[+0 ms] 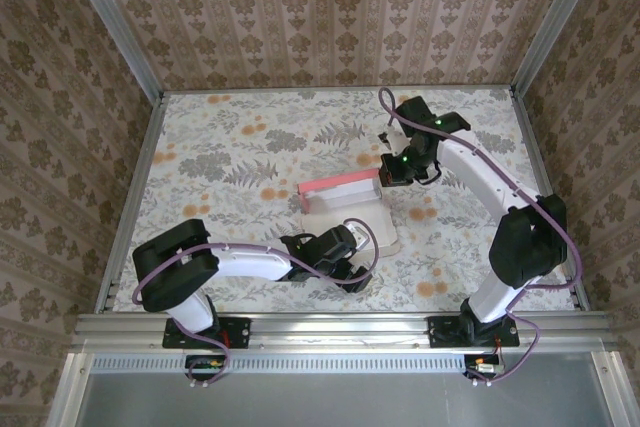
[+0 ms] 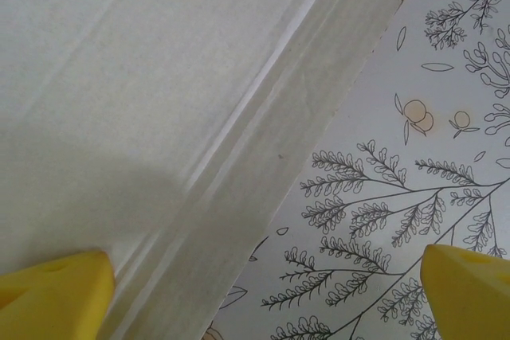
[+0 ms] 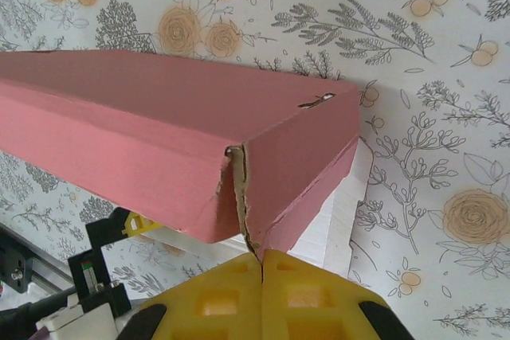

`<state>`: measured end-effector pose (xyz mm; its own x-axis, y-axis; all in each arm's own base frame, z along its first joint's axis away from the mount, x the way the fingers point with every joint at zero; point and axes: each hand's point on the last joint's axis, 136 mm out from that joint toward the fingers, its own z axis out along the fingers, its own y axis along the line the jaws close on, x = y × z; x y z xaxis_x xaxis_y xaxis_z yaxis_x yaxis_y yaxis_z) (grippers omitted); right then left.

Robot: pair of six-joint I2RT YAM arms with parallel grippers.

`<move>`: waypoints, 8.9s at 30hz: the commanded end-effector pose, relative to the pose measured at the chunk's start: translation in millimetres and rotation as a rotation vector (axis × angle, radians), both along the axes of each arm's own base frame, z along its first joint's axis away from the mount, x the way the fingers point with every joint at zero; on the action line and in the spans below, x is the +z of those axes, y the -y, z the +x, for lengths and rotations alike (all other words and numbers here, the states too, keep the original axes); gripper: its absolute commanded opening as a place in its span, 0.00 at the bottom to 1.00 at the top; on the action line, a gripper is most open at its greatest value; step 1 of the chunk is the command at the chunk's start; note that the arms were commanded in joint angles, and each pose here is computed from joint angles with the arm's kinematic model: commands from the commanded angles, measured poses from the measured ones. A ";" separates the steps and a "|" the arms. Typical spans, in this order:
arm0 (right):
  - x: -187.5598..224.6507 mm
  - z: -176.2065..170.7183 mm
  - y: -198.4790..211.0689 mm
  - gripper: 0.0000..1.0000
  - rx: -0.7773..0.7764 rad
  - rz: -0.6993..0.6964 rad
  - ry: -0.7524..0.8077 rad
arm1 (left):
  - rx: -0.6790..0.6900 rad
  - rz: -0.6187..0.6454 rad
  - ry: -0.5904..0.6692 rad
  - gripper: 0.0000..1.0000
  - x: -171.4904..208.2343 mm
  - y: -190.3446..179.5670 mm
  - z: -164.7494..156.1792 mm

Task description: Fold the paper box

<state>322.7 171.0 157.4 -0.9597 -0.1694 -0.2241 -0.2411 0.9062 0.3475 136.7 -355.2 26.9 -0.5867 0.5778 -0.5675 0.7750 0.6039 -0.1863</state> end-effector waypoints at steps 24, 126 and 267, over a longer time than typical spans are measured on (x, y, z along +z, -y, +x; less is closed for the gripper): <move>-24.1 11.0 -28.8 0.01 0.158 -0.010 0.123 | 0.079 -0.192 -0.068 1.00 158.1 -27.4 9.6; 40.1 15.5 -138.3 0.28 0.336 0.326 0.285 | 0.308 -0.542 -0.280 1.00 77.5 -93.0 204.5; -71.0 43.1 -75.8 0.05 0.001 -0.156 0.792 | 0.241 -0.385 -0.250 0.95 138.8 -90.5 225.2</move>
